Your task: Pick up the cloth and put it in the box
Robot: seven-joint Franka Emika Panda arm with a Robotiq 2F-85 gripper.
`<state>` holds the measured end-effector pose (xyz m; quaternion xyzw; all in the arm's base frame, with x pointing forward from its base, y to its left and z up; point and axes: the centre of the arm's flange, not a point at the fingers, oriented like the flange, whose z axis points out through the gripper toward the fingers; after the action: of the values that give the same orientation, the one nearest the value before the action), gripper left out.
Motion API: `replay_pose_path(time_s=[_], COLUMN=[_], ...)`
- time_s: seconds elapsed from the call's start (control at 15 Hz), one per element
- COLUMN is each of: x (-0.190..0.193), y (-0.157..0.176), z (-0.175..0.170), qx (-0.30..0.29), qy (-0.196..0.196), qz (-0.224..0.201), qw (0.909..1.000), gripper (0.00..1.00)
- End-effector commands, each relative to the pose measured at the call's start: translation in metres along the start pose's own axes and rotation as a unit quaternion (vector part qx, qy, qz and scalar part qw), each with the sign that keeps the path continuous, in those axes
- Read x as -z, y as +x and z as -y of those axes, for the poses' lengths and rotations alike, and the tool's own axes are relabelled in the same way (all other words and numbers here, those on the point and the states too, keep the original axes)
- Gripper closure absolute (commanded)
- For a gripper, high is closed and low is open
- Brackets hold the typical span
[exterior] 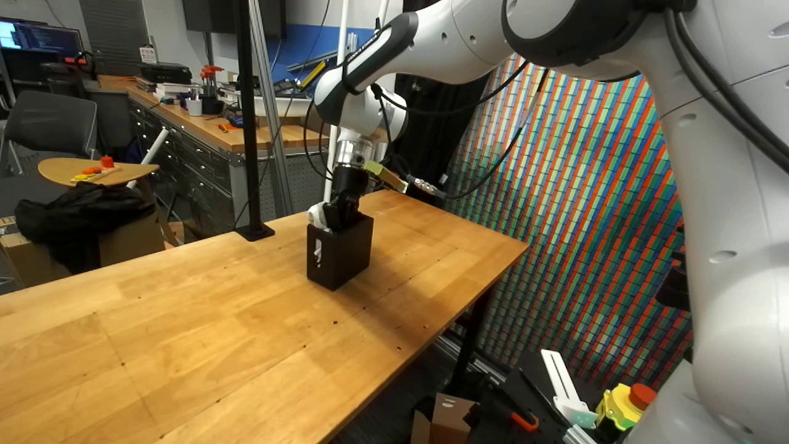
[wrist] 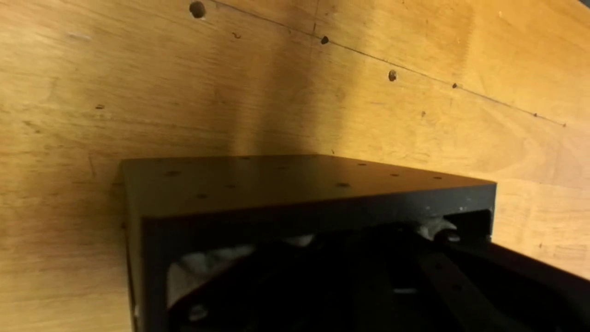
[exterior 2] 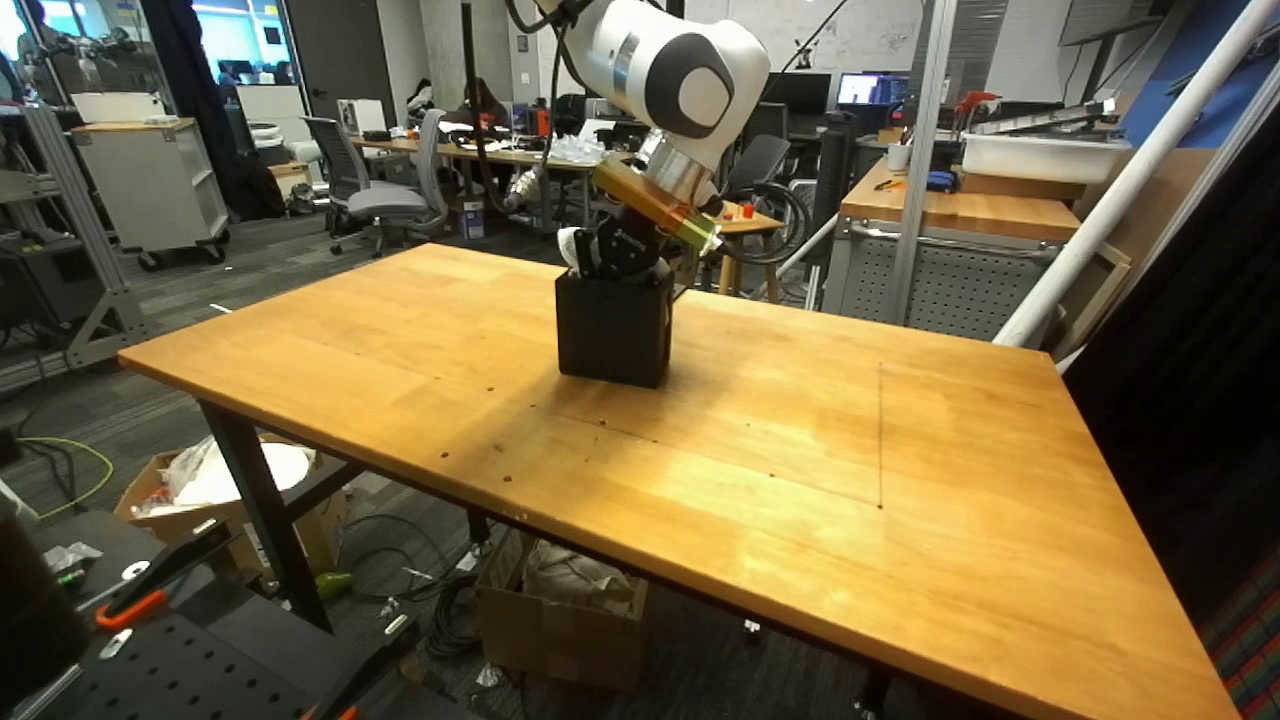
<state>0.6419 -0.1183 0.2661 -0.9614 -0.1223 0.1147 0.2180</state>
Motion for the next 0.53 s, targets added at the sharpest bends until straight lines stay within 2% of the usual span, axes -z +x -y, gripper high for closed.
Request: replay_pose_path(time_s=[0.0, 0.47], x=[0.021, 0.097], y=[-0.007, -0.037], z=[0.006, 0.029], qx=[-0.001, -0.001], qy=[0.008, -0.052], qz=[-0.004, -0.034], qw=[1.0, 0.9981], gripper=[1.0, 1.0])
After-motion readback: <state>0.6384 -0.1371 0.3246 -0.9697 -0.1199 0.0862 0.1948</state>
